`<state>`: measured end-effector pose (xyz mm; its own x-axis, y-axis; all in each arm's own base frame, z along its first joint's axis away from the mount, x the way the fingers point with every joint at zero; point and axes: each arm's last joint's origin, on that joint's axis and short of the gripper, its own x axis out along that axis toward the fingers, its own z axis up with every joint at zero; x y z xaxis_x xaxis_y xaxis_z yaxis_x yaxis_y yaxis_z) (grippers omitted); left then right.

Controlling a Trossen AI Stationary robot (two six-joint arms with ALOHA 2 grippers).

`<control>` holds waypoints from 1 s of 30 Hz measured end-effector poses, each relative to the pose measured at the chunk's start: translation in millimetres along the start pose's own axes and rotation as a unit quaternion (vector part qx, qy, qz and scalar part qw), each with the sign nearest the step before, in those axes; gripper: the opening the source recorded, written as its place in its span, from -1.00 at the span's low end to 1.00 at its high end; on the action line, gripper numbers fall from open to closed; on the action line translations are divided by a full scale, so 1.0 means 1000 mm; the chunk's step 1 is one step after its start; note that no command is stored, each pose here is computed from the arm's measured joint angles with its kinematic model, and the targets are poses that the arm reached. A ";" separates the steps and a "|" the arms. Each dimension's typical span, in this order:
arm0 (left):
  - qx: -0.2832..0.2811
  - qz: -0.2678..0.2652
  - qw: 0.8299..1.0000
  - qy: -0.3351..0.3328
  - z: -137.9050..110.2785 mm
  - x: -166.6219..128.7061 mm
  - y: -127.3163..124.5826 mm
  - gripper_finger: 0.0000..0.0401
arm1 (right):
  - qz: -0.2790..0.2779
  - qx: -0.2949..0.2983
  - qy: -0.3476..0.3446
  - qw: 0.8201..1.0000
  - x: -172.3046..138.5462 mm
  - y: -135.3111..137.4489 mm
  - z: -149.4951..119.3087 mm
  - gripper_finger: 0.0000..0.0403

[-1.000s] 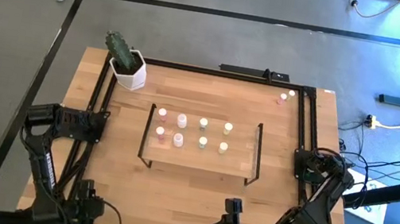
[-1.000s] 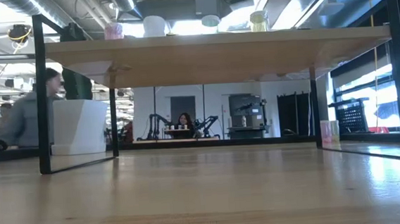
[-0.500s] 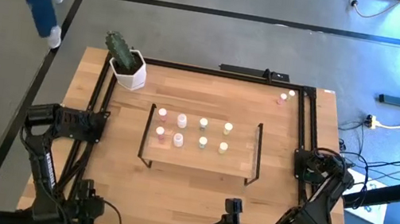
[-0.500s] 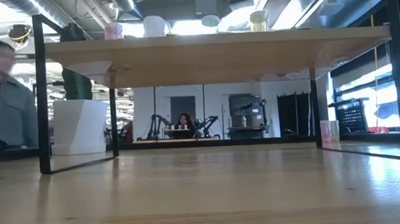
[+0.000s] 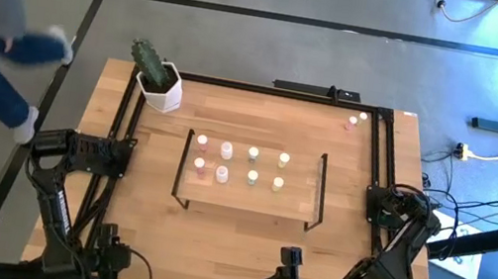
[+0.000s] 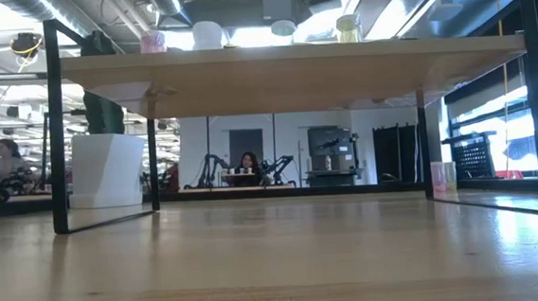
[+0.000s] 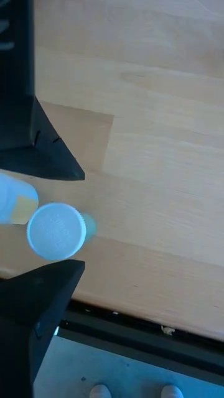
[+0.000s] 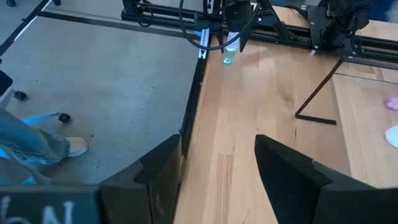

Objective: Pick and place medicine bottles onto shelf by color
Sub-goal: Put the blue pill bottle on the shelf aligned with the other blue pill bottles

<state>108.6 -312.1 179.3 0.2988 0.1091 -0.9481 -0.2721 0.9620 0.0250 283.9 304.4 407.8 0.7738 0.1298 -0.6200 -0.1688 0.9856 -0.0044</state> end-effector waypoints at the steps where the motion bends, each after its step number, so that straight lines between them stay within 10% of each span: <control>1: 0.000 0.000 1.000 0.000 0.000 0.000 0.000 0.02 | 0.000 0.000 0.000 1.000 0.000 0.000 0.000 0.03; 14: 0.000 -0.001 1.000 0.009 -0.001 0.000 0.000 -0.45 | 0.000 -0.001 0.000 1.000 0.000 0.000 0.000 0.03; 30: -0.049 -0.020 0.998 0.017 0.034 -0.012 -0.009 -0.49 | 0.000 -0.001 0.000 1.000 0.000 0.000 0.000 0.03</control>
<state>138.4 -313.9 201.0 0.2804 0.0599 -0.9580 -0.3488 0.9362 -0.0435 283.9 304.5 407.6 0.7733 0.1293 -0.6207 -0.1699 0.9854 -0.0063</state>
